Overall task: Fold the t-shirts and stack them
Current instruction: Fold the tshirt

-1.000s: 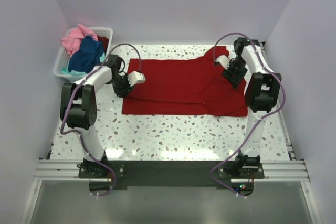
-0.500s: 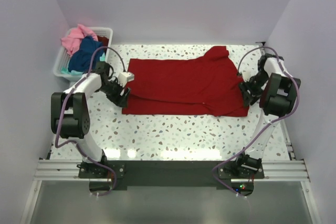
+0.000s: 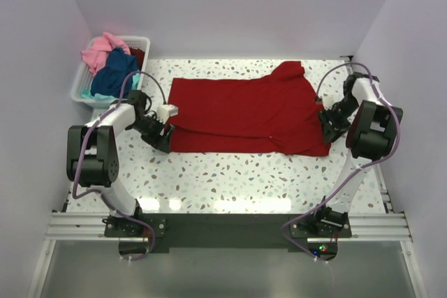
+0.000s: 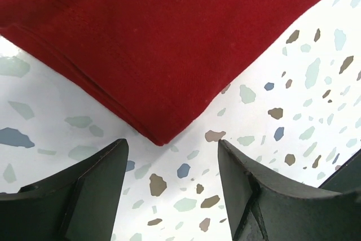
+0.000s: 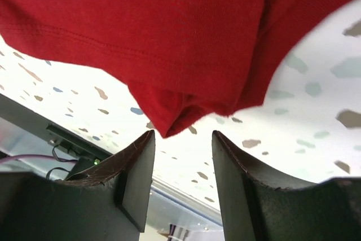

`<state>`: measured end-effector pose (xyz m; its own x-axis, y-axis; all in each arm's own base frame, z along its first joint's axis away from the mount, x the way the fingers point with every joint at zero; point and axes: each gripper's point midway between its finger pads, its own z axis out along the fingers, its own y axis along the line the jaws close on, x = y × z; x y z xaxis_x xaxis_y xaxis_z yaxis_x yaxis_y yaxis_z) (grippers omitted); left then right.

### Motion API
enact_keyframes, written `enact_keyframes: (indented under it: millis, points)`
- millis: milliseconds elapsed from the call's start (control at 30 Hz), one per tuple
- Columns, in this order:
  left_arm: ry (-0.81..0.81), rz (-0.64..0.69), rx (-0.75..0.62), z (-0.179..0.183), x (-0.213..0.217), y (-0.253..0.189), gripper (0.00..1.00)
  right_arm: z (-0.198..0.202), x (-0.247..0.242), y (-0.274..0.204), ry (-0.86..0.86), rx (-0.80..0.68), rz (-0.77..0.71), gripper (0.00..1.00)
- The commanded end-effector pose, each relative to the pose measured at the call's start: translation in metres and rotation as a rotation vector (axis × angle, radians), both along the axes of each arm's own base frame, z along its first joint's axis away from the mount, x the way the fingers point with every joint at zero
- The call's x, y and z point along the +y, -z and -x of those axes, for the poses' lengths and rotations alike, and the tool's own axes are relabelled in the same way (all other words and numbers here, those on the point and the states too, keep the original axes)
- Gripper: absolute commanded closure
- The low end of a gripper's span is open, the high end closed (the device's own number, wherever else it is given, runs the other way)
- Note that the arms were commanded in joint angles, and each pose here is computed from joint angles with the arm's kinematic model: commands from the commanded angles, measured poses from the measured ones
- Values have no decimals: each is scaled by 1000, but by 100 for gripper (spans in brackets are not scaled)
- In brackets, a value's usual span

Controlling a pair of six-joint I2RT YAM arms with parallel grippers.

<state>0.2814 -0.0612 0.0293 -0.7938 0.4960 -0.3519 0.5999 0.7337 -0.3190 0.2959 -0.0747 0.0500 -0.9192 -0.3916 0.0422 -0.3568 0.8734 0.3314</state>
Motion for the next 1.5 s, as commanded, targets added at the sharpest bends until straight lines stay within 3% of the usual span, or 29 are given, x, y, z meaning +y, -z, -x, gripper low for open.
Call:
enact_keyframes:
  millis: [0, 167, 467, 967, 1067, 1200, 1333, 1467]
  points:
    - [-34, -5, -58, -8, 1, -14, 31, 5, 4, -38, 6, -42, -14, 52]
    - [-72, 4, -52, -13, 6, -14, 31, 15, 15, -36, 23, -20, -57, 53]
    - [-85, 86, -2, -20, -8, -10, 46, 20, 24, -12, 41, 6, -72, 55]
    - [-117, 109, 35, -24, -12, -1, 61, 19, 27, -3, 37, 24, -89, 60]
    - [-125, 108, 39, -23, -12, -1, 71, 17, 26, -1, 37, 24, -89, 65]
    - [-130, 111, 36, -23, -13, -4, 83, 13, 26, 0, 44, 20, -89, 85]
    - [-128, 109, 38, -20, -12, -8, 96, 11, 25, -3, 40, 12, -86, 99]
    - [-121, 94, 27, -17, -9, -12, 100, 9, 23, -6, 32, 2, -77, 100]
